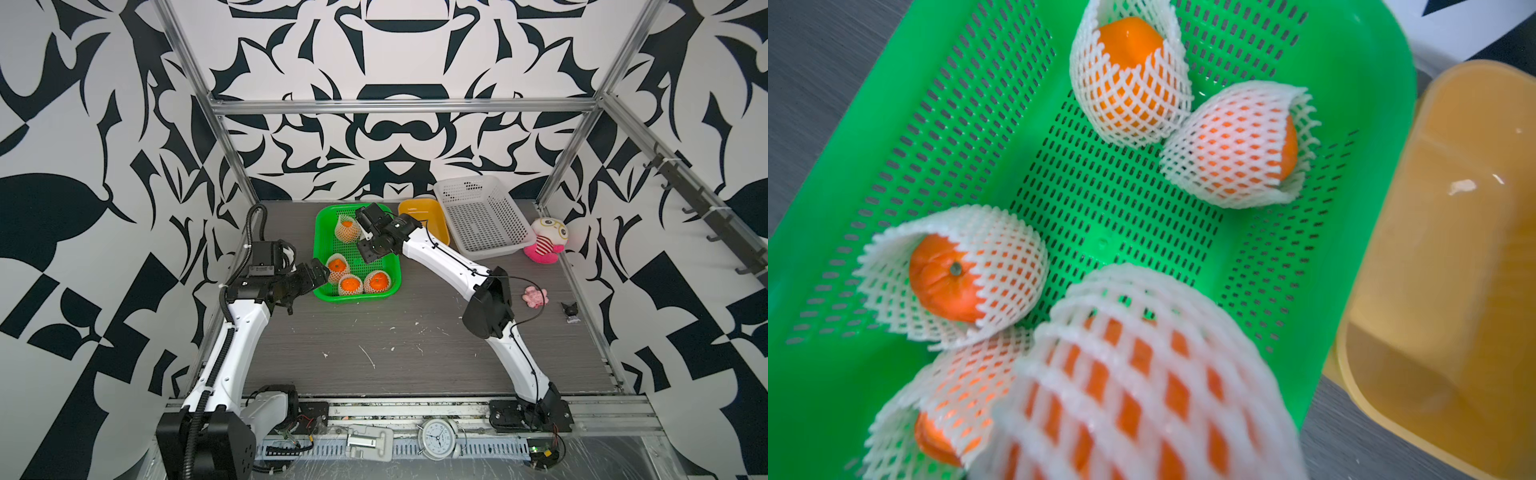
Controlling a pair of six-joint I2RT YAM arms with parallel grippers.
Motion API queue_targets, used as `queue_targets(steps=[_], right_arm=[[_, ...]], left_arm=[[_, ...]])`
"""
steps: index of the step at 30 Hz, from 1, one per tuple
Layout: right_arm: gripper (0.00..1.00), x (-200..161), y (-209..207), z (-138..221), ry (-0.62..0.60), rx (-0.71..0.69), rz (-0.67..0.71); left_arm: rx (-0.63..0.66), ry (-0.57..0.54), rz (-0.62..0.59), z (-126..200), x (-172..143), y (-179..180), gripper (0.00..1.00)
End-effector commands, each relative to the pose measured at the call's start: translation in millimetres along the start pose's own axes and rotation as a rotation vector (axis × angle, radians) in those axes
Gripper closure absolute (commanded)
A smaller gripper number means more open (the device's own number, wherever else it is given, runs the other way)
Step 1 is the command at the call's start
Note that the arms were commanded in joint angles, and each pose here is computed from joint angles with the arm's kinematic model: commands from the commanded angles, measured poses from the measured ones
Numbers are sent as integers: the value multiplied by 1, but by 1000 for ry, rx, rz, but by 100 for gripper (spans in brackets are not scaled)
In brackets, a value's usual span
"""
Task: Remove foam nets from oranges
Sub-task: Pick up the orange from the basket, then move the basket to the center of the board.
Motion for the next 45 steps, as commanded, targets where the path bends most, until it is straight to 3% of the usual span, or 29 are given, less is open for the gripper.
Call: queue_targets(steps=[1, 10, 14, 24, 30, 45], right_arm=[[50, 5, -3, 52, -89, -25, 9], [51, -66, -9, 91, -69, -52, 11], [53, -100, -9, 95, -45, -10, 10], [56, -163, -24, 91, -35, 64, -26], [56, -191, -28, 71, 17, 86, -38], [56, -226, -36, 52, 96, 86, -41]], left_arm=[[-23, 56, 49, 6, -21, 1, 1], [-60, 108, 38, 8, -57, -9, 1], [-79, 149, -7, 6, -71, -23, 1], [-142, 238, 41, -6, -92, -31, 1], [-199, 307, 47, -26, -101, -39, 1], [-238, 305, 24, -64, -83, -51, 2]])
Point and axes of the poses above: each gripper's point midway between its finger pads, its own z axis back along the fingers, its own y axis along the line the jaws close on, x = y × z, the point moved 6 cm from there along z, back along the fingers, and after that the axes turned 8 degrees about -z, right-handed, at the moved point
